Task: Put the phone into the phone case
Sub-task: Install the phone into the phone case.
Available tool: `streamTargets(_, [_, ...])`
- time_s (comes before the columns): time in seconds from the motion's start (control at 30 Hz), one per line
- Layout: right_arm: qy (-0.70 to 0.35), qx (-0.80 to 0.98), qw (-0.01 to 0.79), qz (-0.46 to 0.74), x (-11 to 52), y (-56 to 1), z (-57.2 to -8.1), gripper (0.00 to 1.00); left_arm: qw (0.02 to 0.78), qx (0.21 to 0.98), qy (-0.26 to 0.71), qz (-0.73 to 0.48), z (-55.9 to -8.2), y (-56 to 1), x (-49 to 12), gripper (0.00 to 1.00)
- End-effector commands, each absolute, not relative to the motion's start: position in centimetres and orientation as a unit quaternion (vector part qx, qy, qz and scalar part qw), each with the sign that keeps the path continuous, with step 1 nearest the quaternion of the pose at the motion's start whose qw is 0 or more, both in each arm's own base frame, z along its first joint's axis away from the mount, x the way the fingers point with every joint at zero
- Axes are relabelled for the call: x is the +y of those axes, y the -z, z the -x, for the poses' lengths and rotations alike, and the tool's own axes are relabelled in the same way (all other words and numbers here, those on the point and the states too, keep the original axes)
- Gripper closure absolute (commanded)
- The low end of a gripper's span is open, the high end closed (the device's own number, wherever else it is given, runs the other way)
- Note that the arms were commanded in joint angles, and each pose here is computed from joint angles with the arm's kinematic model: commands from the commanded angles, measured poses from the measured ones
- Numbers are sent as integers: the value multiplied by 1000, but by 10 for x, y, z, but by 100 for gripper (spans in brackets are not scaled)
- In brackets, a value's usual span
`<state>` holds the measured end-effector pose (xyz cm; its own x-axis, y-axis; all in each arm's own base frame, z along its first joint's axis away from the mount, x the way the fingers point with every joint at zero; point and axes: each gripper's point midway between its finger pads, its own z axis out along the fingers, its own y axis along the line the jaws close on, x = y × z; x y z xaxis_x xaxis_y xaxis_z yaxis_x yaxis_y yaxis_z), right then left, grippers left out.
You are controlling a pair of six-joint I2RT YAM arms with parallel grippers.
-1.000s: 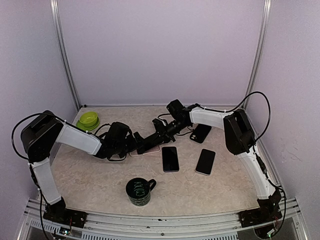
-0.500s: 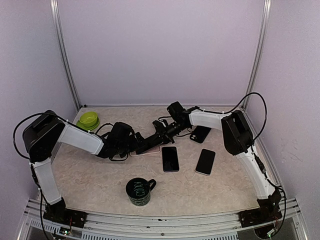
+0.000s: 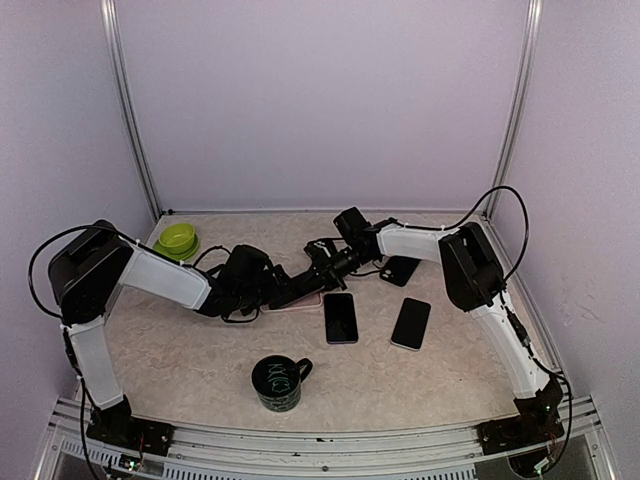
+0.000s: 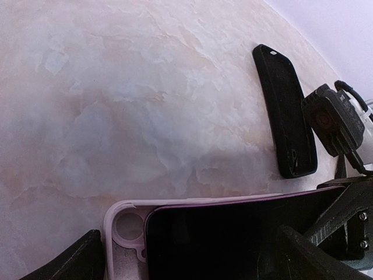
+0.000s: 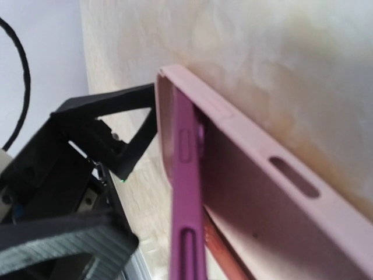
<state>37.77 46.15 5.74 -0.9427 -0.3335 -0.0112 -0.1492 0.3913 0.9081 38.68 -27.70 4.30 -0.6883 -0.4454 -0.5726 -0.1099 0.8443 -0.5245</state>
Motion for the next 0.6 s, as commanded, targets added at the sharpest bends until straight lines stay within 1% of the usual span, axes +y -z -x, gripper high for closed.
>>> streamTargets(0.0, [506,-844,132,-119,468,-11,-353,100,335,898,242,150,-374,-34,-295,1])
streamTargets(0.57, [515,-835,153,-120,477,2,-342,100,330,894,277,123,-367,-30,-316,1])
